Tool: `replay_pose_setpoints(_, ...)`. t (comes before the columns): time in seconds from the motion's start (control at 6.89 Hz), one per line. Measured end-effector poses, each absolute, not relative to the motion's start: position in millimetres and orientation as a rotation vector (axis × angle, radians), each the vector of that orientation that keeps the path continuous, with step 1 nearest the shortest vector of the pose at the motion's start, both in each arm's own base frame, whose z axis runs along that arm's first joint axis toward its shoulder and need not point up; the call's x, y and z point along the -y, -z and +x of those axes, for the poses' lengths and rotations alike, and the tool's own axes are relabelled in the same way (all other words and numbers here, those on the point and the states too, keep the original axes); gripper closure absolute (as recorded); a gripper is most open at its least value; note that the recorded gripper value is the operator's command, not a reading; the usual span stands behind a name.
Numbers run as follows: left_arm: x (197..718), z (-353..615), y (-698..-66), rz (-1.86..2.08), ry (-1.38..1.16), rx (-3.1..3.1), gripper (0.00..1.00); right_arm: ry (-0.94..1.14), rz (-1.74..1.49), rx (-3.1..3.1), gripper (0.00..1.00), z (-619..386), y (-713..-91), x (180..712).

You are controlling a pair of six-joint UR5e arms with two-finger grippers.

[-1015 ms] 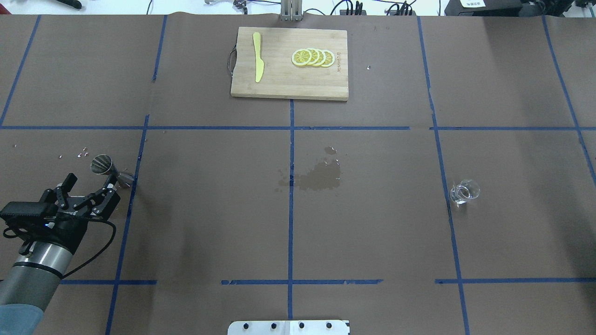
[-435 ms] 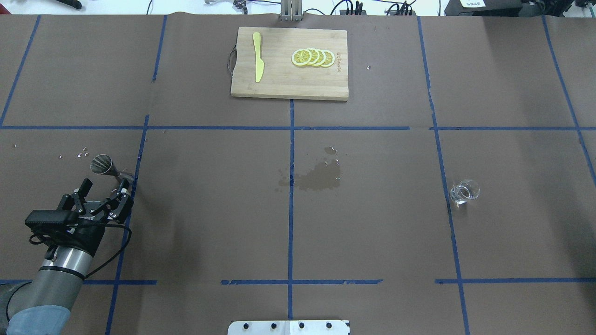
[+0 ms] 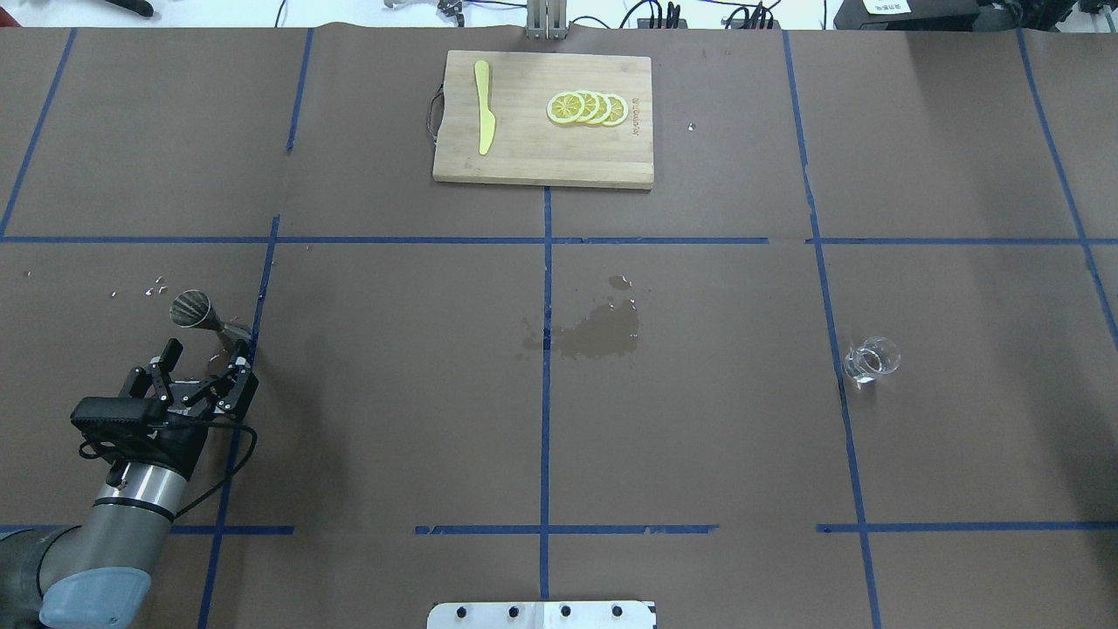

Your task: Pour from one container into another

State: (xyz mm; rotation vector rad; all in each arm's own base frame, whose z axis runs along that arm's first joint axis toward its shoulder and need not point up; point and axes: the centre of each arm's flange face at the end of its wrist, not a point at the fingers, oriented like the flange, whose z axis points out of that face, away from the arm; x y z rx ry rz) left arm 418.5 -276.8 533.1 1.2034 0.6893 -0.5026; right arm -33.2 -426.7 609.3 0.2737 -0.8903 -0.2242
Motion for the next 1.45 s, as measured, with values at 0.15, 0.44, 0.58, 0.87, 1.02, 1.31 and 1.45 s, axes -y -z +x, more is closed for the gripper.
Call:
replay_pose_setpoints(0.15, 282.5, 416.0, -537.9, 1.207, 0.508, -0.674, 0.14, 0.225, 0.276, 0.89, 0.0, -33.3, -608.1, 427.4)
replay_pose_setpoints(0.44, 295.3, 409.5, -542.2, 1.21, 0.522, -0.652, 0.15, 0.227, 0.281, 0.89, 0.0, -33.6, -606.1, 429.1)
replay_pose_setpoints(0.58, 300.5, 407.8, -543.8, 1.205, 0.519, -0.644, 0.18, 0.227, 0.282, 0.89, 0.0, -33.7, -605.8, 429.3)
replay_pose_setpoints(0.87, 305.9, 414.1, -537.7, 1.202, 0.518, -0.647, 0.26, 0.228, 0.284, 0.89, 0.0, -33.7, -604.7, 429.6)
replay_pose_setpoints(1.02, 306.8, 417.3, -535.6, 1.2, 0.518, -0.652, 0.33, 0.228, 0.285, 0.889, 0.0, -33.7, -604.4, 429.6)
replay_pose_setpoints(1.31, 307.4, 419.2, -537.8, 1.199, 0.515, -0.648, 0.41, 0.228, 0.286, 0.89, 0.0, -33.7, -603.6, 429.7)
replay_pose_setpoints(1.45, 307.5, 420.4, -538.4, 1.198, 0.513, -0.647, 0.42, 0.228, 0.285, 0.89, 0.0, -33.7, -603.5, 429.6)
